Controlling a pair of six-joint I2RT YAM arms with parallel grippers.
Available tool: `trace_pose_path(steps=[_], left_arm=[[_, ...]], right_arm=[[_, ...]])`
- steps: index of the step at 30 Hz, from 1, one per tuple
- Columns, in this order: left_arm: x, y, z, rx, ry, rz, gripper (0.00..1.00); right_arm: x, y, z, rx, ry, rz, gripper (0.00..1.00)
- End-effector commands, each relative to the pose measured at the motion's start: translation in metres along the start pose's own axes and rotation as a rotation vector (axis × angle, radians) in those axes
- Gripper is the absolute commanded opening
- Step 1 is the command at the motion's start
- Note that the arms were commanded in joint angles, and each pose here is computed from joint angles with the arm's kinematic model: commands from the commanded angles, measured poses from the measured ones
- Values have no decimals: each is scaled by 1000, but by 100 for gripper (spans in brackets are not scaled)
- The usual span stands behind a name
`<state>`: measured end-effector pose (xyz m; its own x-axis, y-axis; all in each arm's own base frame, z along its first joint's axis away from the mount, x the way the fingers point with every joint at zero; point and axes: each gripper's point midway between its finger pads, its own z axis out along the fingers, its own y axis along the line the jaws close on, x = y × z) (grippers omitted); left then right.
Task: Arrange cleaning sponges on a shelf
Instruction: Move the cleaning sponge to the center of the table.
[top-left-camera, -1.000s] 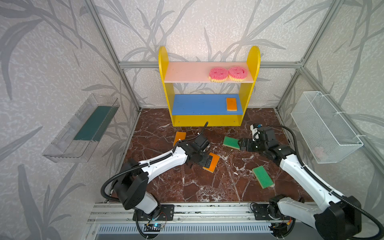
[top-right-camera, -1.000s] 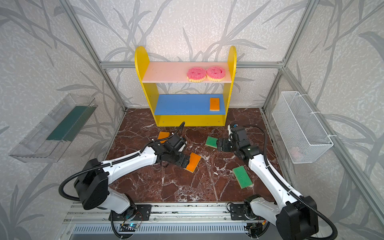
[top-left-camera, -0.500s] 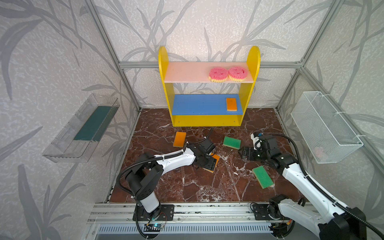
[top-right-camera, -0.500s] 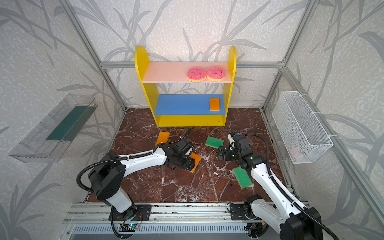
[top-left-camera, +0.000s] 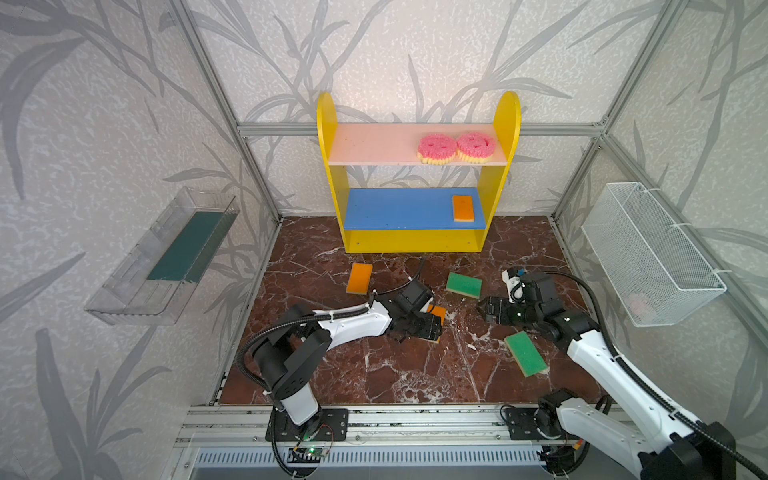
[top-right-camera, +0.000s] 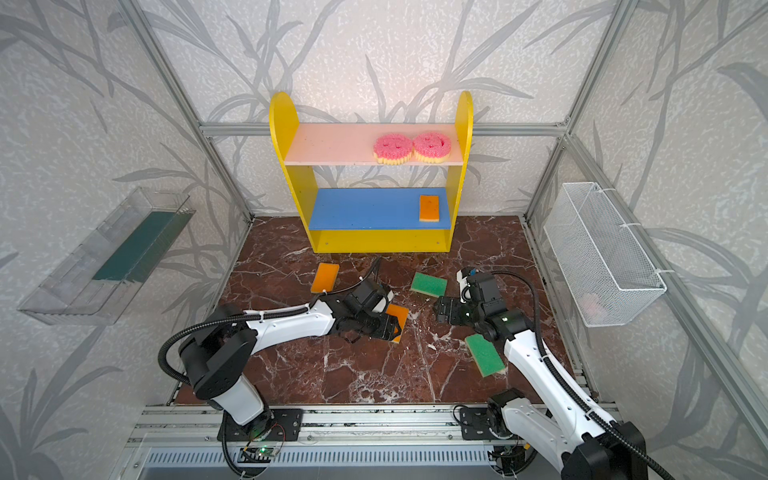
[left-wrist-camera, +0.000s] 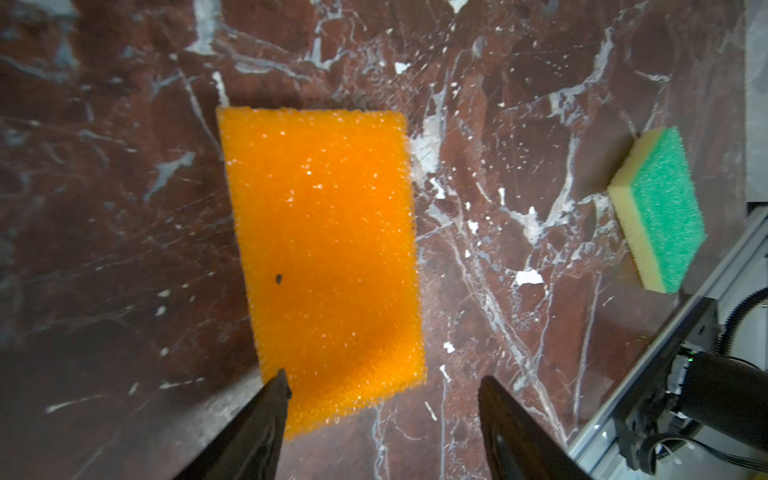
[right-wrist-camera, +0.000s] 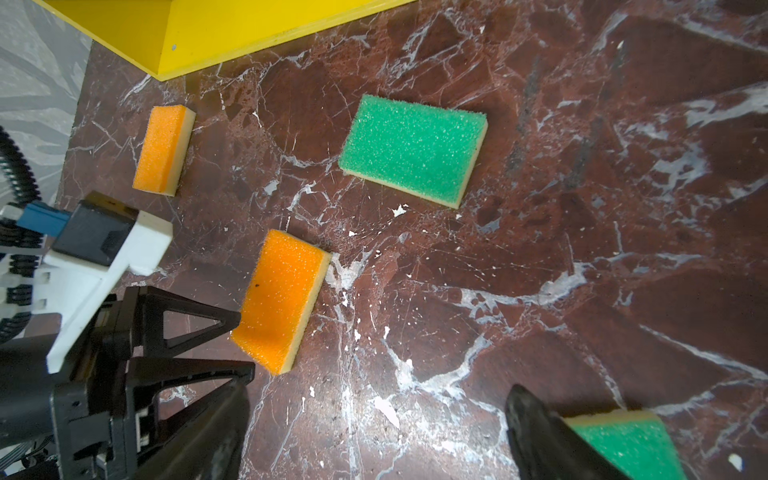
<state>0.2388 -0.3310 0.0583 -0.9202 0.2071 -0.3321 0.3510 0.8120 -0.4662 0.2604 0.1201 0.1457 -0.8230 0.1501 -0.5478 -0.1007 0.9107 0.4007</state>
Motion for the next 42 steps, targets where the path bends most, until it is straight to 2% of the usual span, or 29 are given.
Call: trace_pose_path(steps=[1,6,9,10,11,14,16,21,27,40,42], left_arm=[[-10,-21,0,81,-40,-36,74],[-22,-31,-21,135,-129,-61,78],[-21,-19,-38,106,-158,-70,78],[-19,-11,-40,90,-165,-83,75],[-17,-2,-43,78,-172,-97,69],[-9,21,-43,46,-151,-140,37],[-4,31,-40,39,-125,-161,22],[4,48,-24,25,-87,-187,21],[7,51,-5,33,-61,-201,19],[7,18,19,96,-60,-197,19],[7,17,16,100,-66,-199,24]], right_arm=[[11,-3,-1,4,35,10,94],[14,1,-2,-1,54,-4,94],[16,6,-2,6,58,-16,94],[16,6,-2,9,59,-17,94],[17,8,-2,7,58,-15,94],[18,8,-2,7,57,-9,93],[19,8,-2,8,58,-3,92],[25,7,-2,8,61,4,92],[28,6,-3,10,65,2,92],[28,11,4,-1,94,-19,92],[31,13,6,-2,109,-30,93]])
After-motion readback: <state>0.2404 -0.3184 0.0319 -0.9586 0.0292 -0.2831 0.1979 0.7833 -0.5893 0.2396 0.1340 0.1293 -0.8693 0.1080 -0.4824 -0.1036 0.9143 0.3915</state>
